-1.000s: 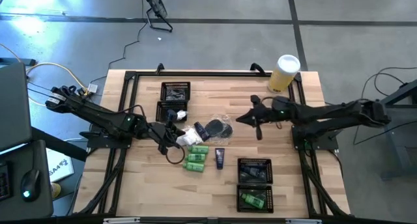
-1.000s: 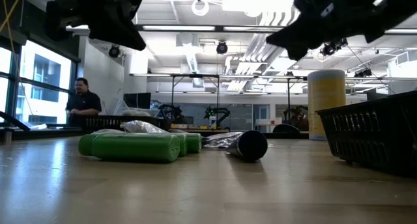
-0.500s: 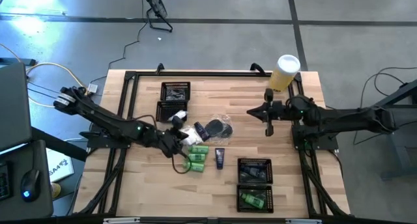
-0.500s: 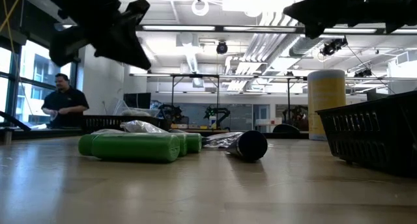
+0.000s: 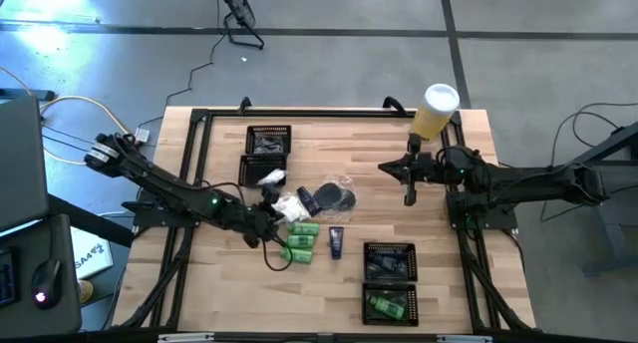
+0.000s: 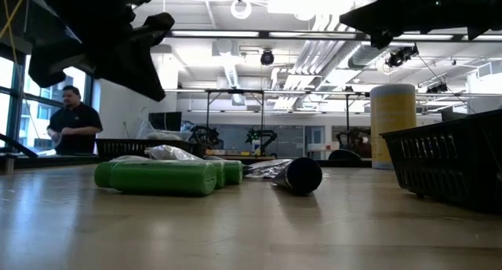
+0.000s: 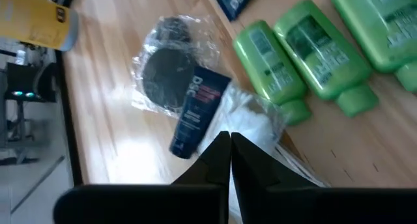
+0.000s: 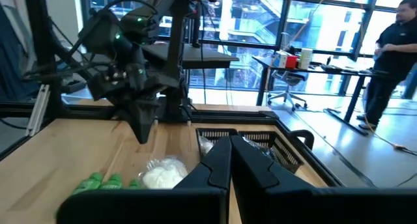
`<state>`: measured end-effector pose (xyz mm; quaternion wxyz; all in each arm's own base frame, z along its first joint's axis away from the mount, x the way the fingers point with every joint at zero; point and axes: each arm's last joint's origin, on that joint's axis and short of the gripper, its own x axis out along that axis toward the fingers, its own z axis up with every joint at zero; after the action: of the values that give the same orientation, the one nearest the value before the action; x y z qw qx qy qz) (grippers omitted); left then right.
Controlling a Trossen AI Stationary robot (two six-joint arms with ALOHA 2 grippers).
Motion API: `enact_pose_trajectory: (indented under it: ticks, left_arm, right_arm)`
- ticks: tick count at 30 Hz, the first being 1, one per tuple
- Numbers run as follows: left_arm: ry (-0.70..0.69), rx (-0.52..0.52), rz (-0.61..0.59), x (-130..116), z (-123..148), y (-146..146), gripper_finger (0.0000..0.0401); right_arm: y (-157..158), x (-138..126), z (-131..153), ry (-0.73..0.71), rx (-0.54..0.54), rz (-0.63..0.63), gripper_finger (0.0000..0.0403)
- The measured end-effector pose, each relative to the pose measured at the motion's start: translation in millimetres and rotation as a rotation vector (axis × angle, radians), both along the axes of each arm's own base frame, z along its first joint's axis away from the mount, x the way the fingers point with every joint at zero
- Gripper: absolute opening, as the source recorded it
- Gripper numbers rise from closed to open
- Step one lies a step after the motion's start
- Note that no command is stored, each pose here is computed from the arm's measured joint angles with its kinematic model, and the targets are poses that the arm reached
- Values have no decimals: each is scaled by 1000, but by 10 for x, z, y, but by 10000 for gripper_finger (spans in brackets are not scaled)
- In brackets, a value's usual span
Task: Pick & Place Travel size toiletries
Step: Put the white cotton pack into the middle top black basket
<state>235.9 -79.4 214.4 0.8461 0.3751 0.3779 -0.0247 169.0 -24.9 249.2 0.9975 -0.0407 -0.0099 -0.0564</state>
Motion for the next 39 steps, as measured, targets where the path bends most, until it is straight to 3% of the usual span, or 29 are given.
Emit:
enact_pose_trajectory:
  ticks: [5, 15, 20, 28, 31, 39]
  left_arm:
    - [65, 5, -4, -17, -58, 27, 44]
    - [86, 8, 51, 10, -69, 171, 194]
    - [121, -25, -27, 22, -78, 189, 251]
    - [147, -28, -36, 73, -163, 168, 267]
    - [199, -1, -50, 122, -290, 153, 267]
    - [174, 67, -44, 300, -485, 117, 267]
  right_arm:
    - [-1, 0, -2, 2, 1, -3, 2]
    - [-4, 0, -3, 3, 4, -14, 2]
    - [-4, 0, -5, 5, 1, -14, 2]
    - [-4, 0, -23, 24, 0, -15, 2]
    - [-4, 1, -32, 32, 1, -14, 2]
    - [-5, 1, -39, 41, -14, -17, 2]
